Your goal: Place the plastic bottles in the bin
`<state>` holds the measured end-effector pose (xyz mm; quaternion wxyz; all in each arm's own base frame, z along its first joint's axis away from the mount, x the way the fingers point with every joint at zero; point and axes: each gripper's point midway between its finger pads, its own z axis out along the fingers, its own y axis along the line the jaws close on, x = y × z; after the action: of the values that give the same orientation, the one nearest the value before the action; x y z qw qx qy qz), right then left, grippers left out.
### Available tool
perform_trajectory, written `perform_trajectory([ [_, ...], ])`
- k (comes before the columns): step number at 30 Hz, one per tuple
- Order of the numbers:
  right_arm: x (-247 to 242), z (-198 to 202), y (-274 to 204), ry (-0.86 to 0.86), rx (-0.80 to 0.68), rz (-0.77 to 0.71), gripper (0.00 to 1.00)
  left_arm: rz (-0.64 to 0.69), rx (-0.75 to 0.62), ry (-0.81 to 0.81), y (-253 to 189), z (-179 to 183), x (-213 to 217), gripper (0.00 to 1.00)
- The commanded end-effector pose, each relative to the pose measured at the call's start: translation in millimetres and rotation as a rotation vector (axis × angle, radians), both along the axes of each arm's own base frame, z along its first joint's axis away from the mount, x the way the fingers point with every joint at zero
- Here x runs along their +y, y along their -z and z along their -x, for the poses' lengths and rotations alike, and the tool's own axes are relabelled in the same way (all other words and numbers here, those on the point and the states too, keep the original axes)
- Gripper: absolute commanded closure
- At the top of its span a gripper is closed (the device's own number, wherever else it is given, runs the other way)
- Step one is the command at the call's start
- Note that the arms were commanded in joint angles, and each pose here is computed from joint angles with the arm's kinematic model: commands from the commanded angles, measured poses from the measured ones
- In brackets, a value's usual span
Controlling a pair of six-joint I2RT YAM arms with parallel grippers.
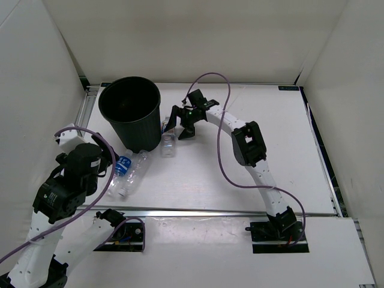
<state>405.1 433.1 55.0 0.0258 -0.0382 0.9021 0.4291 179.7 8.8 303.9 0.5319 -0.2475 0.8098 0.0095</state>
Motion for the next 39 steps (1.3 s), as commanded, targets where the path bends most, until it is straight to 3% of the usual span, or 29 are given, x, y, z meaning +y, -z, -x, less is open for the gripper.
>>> perform_trajectory([
  [1, -1, -10, 15, 0.024, -0.009, 0.021, 0.01, 0.022, -0.010, 0.002, -5, -1, -2, 0.00],
  [11, 15, -4, 34, 0.028, 0.009, 0.022, 0.02, 0.014, -0.008, 0.006, -8, 3, 0, 0.00],
  [17, 20, -11, 34, 0.055, 0.023, 0.007, 0.21, 0.005, 0.009, 0.006, -7, 4, 0, 0.00],
  [22, 19, -6, 39, 0.063, 0.061, 0.012, 0.63, 0.005, 0.009, 0.006, -7, 4, 0, 0.00],
  [25, 15, 0, 39, 0.063, 0.078, 0.025, 0.77, 0.005, -0.002, -0.001, -9, 5, 3, 0.00],
  [32, -32, -3, 25, 0.120, 0.069, 0.097, 0.94, 0.015, -0.042, -0.016, -14, 8, 7, 0.00],
  [35, -57, -6, 0, 0.140, 0.003, 0.114, 0.97, 0.008, -0.051, -0.020, -14, 8, 9, 0.00],
  [39, -79, -16, -67, 0.179, -0.142, 0.083, 0.99, 0.006, -0.079, -0.032, -15, 3, 10, 0.00],
])
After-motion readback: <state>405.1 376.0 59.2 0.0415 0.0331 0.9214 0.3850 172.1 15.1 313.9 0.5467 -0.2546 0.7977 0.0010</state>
